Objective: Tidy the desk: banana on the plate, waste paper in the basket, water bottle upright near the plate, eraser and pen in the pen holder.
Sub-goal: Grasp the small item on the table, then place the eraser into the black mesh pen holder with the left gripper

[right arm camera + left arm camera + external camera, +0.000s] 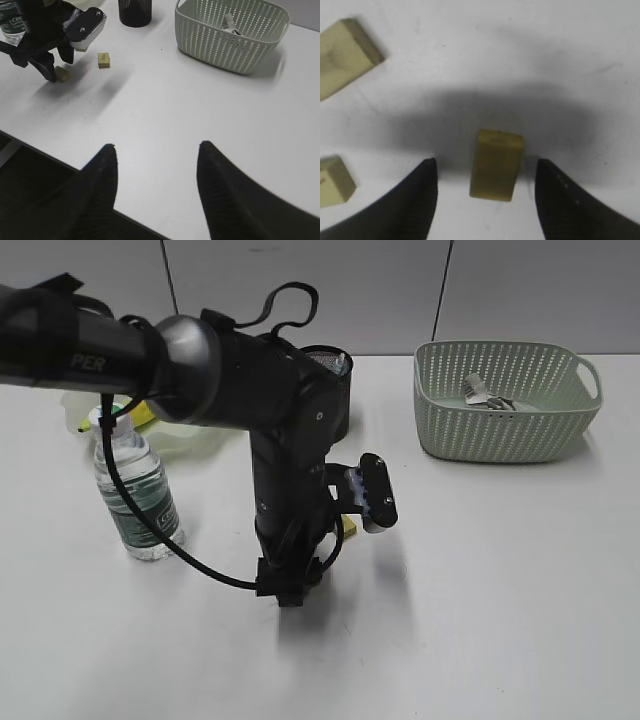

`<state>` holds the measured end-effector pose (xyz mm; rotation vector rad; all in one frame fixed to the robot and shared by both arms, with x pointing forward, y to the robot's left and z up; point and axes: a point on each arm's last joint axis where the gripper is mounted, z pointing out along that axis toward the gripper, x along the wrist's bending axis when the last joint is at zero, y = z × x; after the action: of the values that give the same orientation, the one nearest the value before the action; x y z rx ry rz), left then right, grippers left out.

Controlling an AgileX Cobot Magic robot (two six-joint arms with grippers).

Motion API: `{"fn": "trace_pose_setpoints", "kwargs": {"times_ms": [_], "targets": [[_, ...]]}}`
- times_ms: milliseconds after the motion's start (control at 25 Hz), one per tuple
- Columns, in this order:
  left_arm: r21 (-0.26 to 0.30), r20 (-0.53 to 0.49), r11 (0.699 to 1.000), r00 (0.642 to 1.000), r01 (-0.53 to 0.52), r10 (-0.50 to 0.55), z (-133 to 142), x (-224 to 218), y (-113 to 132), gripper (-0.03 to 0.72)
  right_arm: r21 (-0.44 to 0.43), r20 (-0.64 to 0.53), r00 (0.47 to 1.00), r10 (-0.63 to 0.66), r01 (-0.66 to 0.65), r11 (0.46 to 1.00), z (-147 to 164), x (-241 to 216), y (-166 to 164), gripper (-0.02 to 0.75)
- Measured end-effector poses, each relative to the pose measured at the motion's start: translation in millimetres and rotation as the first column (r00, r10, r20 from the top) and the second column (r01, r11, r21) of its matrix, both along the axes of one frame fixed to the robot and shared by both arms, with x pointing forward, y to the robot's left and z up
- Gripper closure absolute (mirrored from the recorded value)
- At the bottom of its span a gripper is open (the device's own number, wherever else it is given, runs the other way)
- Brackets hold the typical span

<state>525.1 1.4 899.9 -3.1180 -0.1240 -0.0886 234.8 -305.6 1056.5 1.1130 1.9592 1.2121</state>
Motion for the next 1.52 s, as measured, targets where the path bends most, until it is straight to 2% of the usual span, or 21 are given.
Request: {"fn": "trace_pose_setpoints", "kwargs": {"times_ms": [200,280,320,440,640,800,920,1000,1080,1200,1360,1520], "targets": [[0.014,-0.017,1.000,1.000,-0.002,0.002,-10,0,0,0.227,0.000,0.000,1.000,0.000,0.000,1.000,0,0,0,0.325],[0.008,-0.011,1.000,1.000,-0.001,0.001,-10,1,-1,0.257,0.000,0.000,1.000,0.000,0.000,1.000,0,0,0,0.325],[0.005,-0.005,1.000,1.000,0.001,-0.001,-10,1,-1,0.302,0.000,0.000,1.000,0.000,0.000,1.000,0,0,0,0.325],[-0.005,0.007,1.000,1.000,0.004,-0.004,-10,2,-2,0.510,0.000,0.000,1.000,0.000,0.000,1.000,0,0,0,0.325],[-0.018,0.020,1.000,1.000,0.003,-0.002,-1,2,-2,0.496,0.000,0.000,1.000,0.000,0.000,1.000,0,0,0,0.325],[-0.089,0.078,0.995,0.996,-0.036,0.043,36,1,-1,0.496,0.000,0.000,1.000,0.000,0.000,1.000,0,0,0,0.325],[-0.203,0.167,0.977,0.981,-0.068,0.103,75,2,1,0.496,0.000,0.000,1.000,0.000,0.000,1.000,0,0,0,0.325],[-0.297,0.244,0.952,0.958,-0.076,0.153,100,7,3,0.496,0.000,0.000,1.000,0.000,0.000,1.000,0,0,0,0.325],[-0.416,0.322,0.906,0.920,-0.075,0.224,122,17,7,0.496,0.000,0.000,1.000,0.000,0.000,1.000,0,0,0,0.325],[-0.552,0.403,0.833,0.859,-0.047,0.316,138,39,14,0.496,0.000,0.000,1.000,0.000,0.000,1.000,0,0,0,0.325],[-0.681,0.485,0.731,0.766,0.030,0.421,148,70,24,0.496,0.000,0.000,1.000,0.000,0.000,1.000,0,0,0,0.325],[-0.786,0.488,0.613,0.688,0.080,0.537,143,96,30,0.496,0.000,0.000,1.000,0.000,0.000,1.000,0,0,0,0.325]]}}
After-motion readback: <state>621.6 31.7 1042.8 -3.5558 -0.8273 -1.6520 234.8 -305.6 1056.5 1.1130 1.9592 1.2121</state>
